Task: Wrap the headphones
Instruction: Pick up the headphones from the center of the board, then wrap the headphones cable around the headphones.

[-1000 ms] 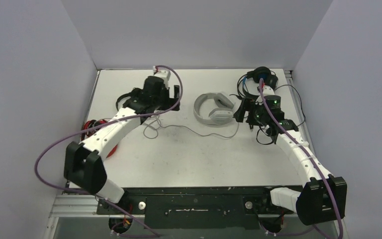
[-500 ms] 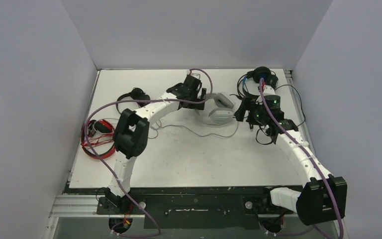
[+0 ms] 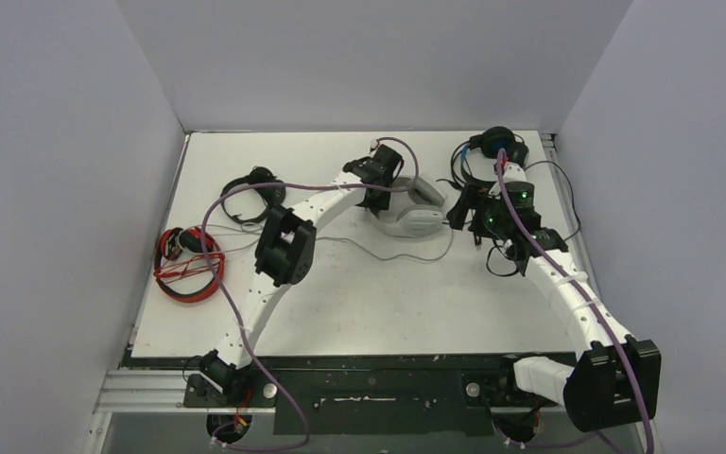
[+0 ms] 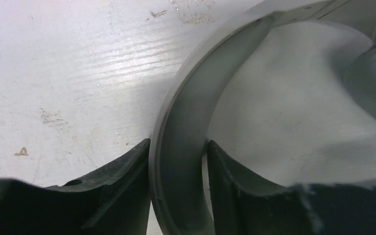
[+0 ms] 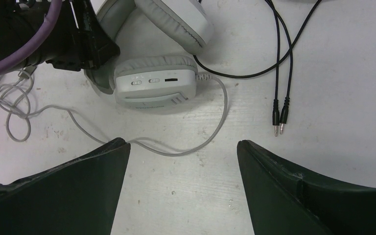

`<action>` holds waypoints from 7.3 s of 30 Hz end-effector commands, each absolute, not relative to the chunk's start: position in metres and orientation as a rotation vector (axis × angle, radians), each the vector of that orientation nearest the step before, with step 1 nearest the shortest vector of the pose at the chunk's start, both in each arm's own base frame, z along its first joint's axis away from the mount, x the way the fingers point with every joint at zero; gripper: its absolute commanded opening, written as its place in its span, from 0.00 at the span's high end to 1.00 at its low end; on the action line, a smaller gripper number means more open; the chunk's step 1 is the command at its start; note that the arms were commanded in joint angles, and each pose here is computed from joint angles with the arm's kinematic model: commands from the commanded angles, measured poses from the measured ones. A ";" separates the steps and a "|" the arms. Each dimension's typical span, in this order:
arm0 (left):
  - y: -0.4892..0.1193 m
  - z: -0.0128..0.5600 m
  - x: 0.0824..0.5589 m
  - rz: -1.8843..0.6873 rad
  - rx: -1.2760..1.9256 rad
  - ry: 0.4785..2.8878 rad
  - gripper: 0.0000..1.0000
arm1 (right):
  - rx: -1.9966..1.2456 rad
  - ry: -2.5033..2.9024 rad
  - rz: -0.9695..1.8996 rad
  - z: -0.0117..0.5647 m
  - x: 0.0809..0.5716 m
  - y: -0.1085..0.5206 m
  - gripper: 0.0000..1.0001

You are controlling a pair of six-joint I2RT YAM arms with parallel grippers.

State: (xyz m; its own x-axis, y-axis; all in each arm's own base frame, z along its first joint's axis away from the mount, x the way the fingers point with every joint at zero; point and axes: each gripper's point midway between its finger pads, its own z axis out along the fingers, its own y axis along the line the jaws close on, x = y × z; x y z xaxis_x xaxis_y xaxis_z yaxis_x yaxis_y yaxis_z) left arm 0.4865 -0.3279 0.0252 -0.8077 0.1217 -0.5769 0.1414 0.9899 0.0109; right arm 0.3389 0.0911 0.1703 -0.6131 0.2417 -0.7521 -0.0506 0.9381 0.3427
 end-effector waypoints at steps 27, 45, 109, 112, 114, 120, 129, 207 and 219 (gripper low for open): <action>-0.198 0.360 0.396 -0.375 -0.234 1.925 1.00 | -0.281 1.508 0.849 0.258 0.288 0.198 0.08; -0.228 0.419 0.334 -0.906 -0.164 1.912 1.00 | -0.336 1.156 0.991 0.288 0.313 0.251 0.15; -0.179 0.399 0.300 -0.647 0.281 1.932 1.00 | -0.323 1.277 0.532 0.334 0.327 0.185 1.00; -0.147 0.380 0.316 -0.390 0.264 1.949 1.00 | -0.334 1.316 0.445 0.351 0.326 0.174 1.00; -0.143 0.369 0.318 -0.307 0.321 1.945 1.00 | -0.375 1.347 0.403 0.362 0.327 0.176 1.00; -0.134 0.352 0.325 0.033 0.299 1.917 1.00 | -0.622 1.306 0.342 0.397 0.304 0.226 1.00; -0.112 0.359 0.356 0.123 0.042 1.918 1.00 | -0.797 1.271 0.355 0.410 0.278 0.249 1.00; -0.137 0.370 0.400 0.586 0.626 1.622 1.00 | -1.108 1.766 0.519 0.340 0.219 0.238 1.00; -0.166 0.341 0.369 0.316 0.877 1.698 1.00 | -0.728 1.598 -0.029 0.377 0.304 0.183 1.00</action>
